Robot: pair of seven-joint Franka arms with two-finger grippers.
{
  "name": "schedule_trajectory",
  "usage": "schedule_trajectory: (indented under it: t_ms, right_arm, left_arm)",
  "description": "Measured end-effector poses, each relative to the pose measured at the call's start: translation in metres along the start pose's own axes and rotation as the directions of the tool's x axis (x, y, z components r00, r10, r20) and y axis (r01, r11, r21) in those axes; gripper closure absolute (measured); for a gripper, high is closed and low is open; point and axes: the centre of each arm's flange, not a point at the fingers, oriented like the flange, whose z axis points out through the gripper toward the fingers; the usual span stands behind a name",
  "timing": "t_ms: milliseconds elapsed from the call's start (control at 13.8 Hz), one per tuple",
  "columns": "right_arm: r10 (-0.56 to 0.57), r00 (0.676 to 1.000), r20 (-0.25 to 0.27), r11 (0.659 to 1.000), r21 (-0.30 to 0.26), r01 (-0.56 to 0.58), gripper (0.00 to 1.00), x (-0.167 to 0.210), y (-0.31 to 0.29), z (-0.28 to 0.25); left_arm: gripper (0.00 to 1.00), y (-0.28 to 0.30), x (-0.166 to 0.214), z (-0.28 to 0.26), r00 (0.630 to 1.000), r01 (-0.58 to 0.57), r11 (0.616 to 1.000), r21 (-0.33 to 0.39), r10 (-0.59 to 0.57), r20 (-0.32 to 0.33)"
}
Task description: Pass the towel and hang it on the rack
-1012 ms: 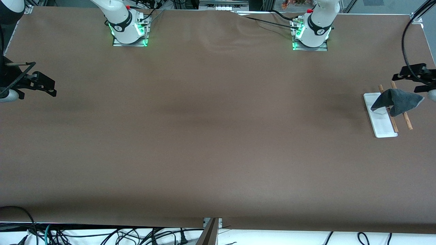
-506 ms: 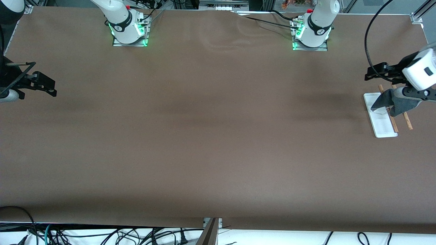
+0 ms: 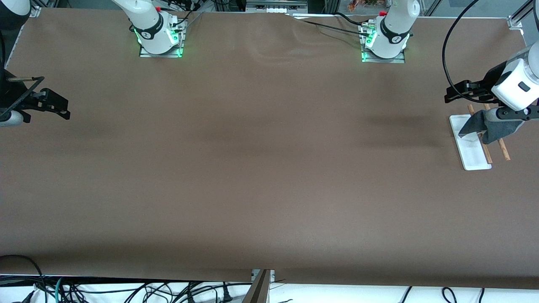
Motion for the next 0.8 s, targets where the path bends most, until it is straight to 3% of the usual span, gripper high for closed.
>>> schedule_trajectory:
  t_ms: [289,795]
  right_arm:
    - [0.000,1.000,0.000,1.000,0.000,0.000,0.00,0.000,0.000,0.000]
    - [0.000,1.000,0.000,1.000,0.000,0.000,0.00,0.000,0.000,0.000]
  left_arm:
    - [0.00,-0.004,0.010,-0.009,0.996,0.008,1.000,-0.007,-0.009,-0.092]
    - [0.00,0.007,0.010,-0.009,0.995,-0.011,1.000,-0.006,0.011,-0.096]
